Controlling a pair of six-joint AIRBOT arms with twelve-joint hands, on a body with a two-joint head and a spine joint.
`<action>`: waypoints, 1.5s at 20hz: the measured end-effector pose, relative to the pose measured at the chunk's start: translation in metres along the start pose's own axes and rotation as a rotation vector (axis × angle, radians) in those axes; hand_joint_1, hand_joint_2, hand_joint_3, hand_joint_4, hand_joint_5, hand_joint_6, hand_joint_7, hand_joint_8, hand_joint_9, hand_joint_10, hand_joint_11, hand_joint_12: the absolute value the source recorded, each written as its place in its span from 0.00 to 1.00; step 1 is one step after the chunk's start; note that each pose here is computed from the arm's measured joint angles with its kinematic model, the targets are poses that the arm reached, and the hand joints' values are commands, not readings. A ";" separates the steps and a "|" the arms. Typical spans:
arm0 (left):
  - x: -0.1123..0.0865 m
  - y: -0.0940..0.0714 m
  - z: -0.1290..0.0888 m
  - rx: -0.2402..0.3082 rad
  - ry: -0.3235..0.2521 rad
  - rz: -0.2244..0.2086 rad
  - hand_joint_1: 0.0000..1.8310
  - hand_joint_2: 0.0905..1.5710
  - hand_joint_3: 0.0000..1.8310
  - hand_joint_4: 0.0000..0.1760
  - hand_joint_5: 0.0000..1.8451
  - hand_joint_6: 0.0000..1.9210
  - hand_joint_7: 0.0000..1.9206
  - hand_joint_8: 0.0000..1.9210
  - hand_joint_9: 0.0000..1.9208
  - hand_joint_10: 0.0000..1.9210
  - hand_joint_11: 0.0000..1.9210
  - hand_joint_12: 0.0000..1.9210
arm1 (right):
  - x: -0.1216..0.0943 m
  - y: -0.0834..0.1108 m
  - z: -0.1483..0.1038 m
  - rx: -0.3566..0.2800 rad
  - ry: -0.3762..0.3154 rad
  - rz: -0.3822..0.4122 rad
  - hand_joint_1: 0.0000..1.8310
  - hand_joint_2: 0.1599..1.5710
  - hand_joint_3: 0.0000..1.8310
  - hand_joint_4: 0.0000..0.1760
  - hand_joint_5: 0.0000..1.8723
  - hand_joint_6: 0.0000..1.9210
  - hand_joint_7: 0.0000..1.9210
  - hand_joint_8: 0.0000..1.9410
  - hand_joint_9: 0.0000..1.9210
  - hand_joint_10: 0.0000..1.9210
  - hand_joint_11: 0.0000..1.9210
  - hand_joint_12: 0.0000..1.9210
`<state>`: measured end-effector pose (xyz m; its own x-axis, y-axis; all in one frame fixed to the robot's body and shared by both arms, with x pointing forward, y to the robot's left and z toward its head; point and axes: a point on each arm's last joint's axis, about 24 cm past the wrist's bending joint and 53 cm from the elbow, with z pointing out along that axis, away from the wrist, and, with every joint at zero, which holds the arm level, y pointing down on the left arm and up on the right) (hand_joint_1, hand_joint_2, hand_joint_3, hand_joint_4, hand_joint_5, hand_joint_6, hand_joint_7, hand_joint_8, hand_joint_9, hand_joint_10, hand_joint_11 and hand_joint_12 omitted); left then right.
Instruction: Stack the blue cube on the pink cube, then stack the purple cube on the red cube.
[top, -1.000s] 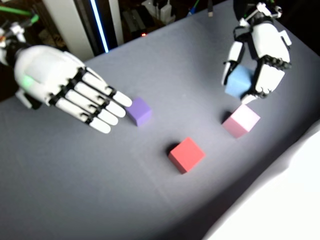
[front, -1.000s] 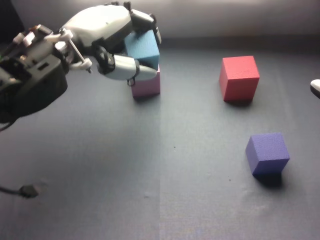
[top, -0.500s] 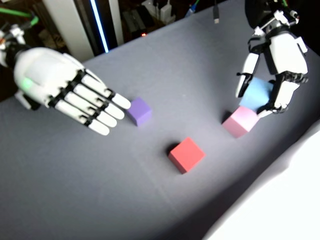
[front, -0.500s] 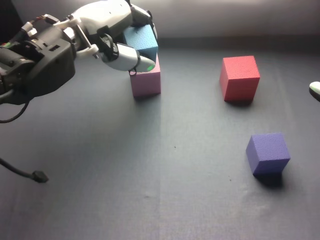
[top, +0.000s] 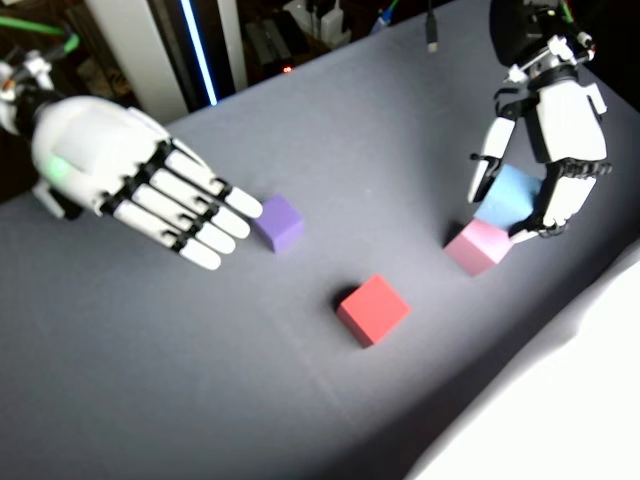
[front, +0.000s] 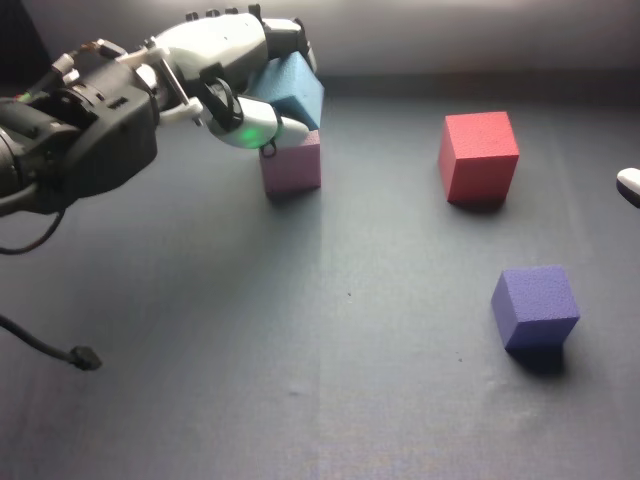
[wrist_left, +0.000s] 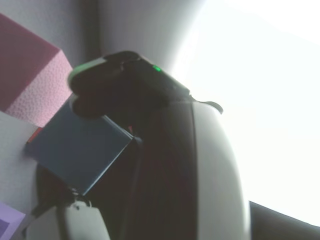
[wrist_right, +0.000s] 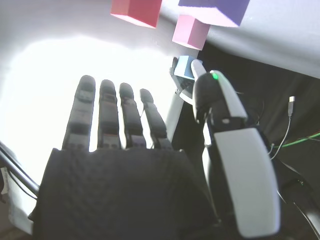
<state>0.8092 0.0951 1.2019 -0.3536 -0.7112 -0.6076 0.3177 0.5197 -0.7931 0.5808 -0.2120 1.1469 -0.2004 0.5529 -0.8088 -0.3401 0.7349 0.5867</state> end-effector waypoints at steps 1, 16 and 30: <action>0.001 0.001 0.000 -0.002 0.002 0.002 0.44 0.70 0.00 0.32 0.09 0.24 0.18 0.10 0.08 0.42 0.00 0.87 | 0.000 0.000 0.000 0.000 0.000 0.000 0.33 0.84 0.00 0.00 0.00 0.00 0.00 0.00 0.00 0.00 0.00 0.00; -0.012 -0.008 -0.038 0.097 -0.044 0.019 0.33 0.60 0.00 1.00 0.00 0.00 0.00 0.00 0.00 0.00 0.00 0.00 | 0.002 0.004 0.000 -0.015 0.007 0.017 0.33 0.81 0.00 0.00 0.00 0.00 0.00 0.00 0.00 0.00 0.00 0.00; -0.006 -0.004 -0.179 0.260 -0.133 -0.011 0.42 0.85 0.01 1.00 0.00 0.00 0.00 0.00 0.00 0.00 0.00 0.00 | 0.047 0.022 0.037 -0.106 0.159 0.061 0.46 0.69 0.00 0.09 0.00 0.00 0.00 0.00 0.00 0.00 0.00 0.00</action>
<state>0.6526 0.1814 1.2012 -0.2451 -0.7810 -0.5744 0.5352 0.3850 -0.7519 0.5979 -0.1549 1.1233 -0.3635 0.5196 -0.7732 -0.4158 0.6522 0.6338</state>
